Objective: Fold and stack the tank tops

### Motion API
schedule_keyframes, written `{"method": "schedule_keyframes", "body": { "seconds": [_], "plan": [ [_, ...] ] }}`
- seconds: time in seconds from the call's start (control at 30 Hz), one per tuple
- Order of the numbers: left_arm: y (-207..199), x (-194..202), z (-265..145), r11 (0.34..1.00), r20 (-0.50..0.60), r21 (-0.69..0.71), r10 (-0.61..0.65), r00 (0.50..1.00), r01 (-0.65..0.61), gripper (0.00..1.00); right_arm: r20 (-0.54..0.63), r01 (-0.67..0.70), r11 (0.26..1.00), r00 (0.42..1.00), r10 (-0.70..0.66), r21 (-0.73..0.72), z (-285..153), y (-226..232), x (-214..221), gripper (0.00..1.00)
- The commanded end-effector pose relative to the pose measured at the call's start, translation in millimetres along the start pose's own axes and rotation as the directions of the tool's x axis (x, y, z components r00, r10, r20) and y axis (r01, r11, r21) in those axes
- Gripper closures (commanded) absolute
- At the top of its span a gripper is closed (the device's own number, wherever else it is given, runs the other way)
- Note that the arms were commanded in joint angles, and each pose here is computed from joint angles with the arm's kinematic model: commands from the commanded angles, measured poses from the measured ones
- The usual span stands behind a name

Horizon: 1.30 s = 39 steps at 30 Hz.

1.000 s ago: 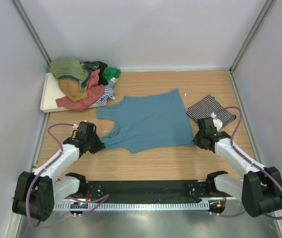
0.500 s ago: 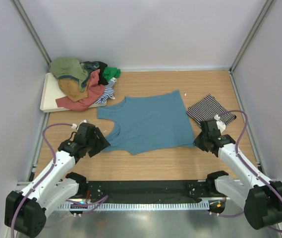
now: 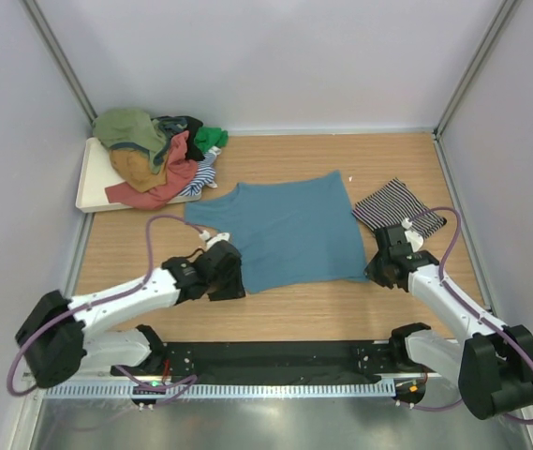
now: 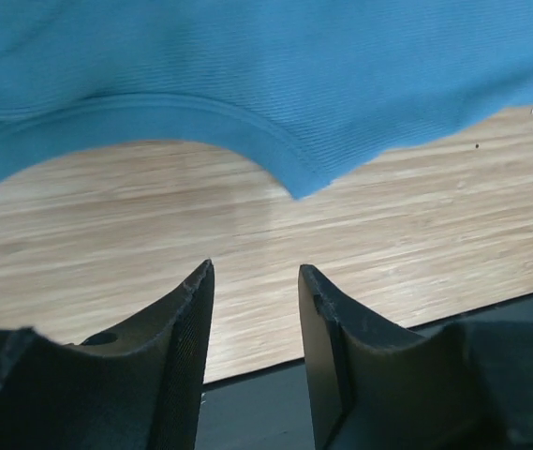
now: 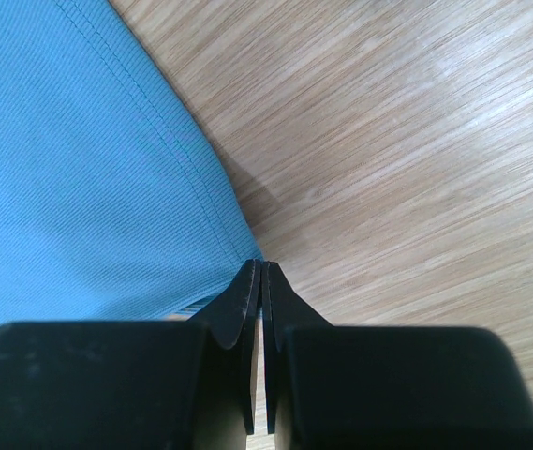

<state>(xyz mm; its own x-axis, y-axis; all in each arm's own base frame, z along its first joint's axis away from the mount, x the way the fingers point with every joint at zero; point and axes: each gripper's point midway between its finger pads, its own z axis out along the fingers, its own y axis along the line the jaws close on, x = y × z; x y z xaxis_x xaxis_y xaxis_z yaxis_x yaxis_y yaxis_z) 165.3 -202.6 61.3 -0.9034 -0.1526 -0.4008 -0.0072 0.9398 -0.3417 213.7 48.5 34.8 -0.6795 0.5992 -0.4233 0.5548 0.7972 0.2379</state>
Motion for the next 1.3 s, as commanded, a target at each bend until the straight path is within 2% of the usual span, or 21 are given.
{"method": "schedule_keyframes", "body": {
  "seconds": [0.0, 0.07, 0.13, 0.23, 0.33, 0.43, 0.5, 0.53, 0.67, 0.77, 0.83, 1.03, 1.27],
  "plan": [
    [-42.9, -16.1, 15.5, 0.998, 0.064, 0.054, 0.029, 0.998, -0.032, 0.58, 0.035, -0.002, 1.0, 0.999, 0.003, -0.021, -0.1, 8.6, -10.3, 0.93],
    [-51.2, -13.8, 25.5, 0.997, 0.051, 0.051, 0.05, 0.997, -0.052, 0.65, 0.038, -0.003, 1.0, 0.999, 0.004, -0.028, 0.3, 9.9, -11.2, 0.93],
    [-55.8, -11.8, 39.6, 0.998, 0.031, 0.027, 0.062, 0.998, -0.063, 0.66, 0.04, -0.003, 0.999, 0.999, 0.004, -0.034, 0.0, 11.7, -12.0, 0.93],
    [-58.0, -12.3, 54.7, 0.998, 0.021, -0.001, 0.068, 0.997, -0.068, 0.54, 0.045, 0.004, 0.999, 0.999, -0.002, -0.037, -0.9, 11.7, -13.0, 0.93],
    [-62.7, -8.9, 65.9, 0.996, 0.005, -0.001, 0.084, 0.996, -0.084, 0.52, 0.045, 0.008, 0.999, 0.999, -0.006, -0.043, -0.4, 12.1, -12.2, 0.93],
    [-62.1, -5.1, 76.9, 0.996, -0.017, -0.022, 0.083, 0.996, -0.083, 0.57, 0.044, 0.014, 0.999, 0.999, -0.012, -0.043, 0.7, 11.4, -11.1, 0.93],
    [-61.7, -3.7, 80.8, 0.997, -0.024, -0.032, 0.075, 0.997, -0.076, 0.66, 0.043, 0.024, 0.999, 0.999, -0.023, -0.036, 1.0, 9.9, -11.4, 0.93],
    [-60.9, -2.5, 81.8, 0.997, -0.027, -0.037, 0.072, 0.997, -0.073, 0.77, 0.044, 0.027, 0.999, 0.999, -0.026, -0.032, 0.7, 9.4, -11.7, 0.93],
    [-56.7, 0.9, 74.5, 0.997, -0.034, -0.054, 0.061, 0.998, -0.063, 0.95, 0.033, 0.033, 0.999, 0.999, -0.032, -0.036, 1.3, 8.1, -8.1, 0.93],
    [-50.5, 6.8, 62.5, 0.994, -0.057, -0.072, 0.075, 0.996, -0.079, 1.0, 0.025, 0.027, 0.999, 0.999, -0.026, -0.037, 1.8, 7.4, -5.7, 0.94],
    [-46.6, 13.8, 53.6, 0.995, -0.077, -0.059, 0.078, 0.994, -0.082, 1.0, 0.012, 0.021, 0.999, 1.0, -0.021, -0.027, 2.6, 6.0, -3.0, 0.97],
    [-31.4, 31.3, 37.1, 0.996, -0.122, -0.036, 0.075, 0.99, -0.08, 1.0, -0.017, 0.02, 0.999, 1.0, -0.021, -0.026, 3.9, 3.6, 4.3, 0.99],
    [-25.5, 35.0, 21.0, 0.997, -0.118, -0.003, 0.075, 0.99, -0.076, 1.0, -0.005, 0.011, 0.999, 1.0, -0.012, -0.036, 0.8, 4.9, 2.4, 0.99]
  ]
}}
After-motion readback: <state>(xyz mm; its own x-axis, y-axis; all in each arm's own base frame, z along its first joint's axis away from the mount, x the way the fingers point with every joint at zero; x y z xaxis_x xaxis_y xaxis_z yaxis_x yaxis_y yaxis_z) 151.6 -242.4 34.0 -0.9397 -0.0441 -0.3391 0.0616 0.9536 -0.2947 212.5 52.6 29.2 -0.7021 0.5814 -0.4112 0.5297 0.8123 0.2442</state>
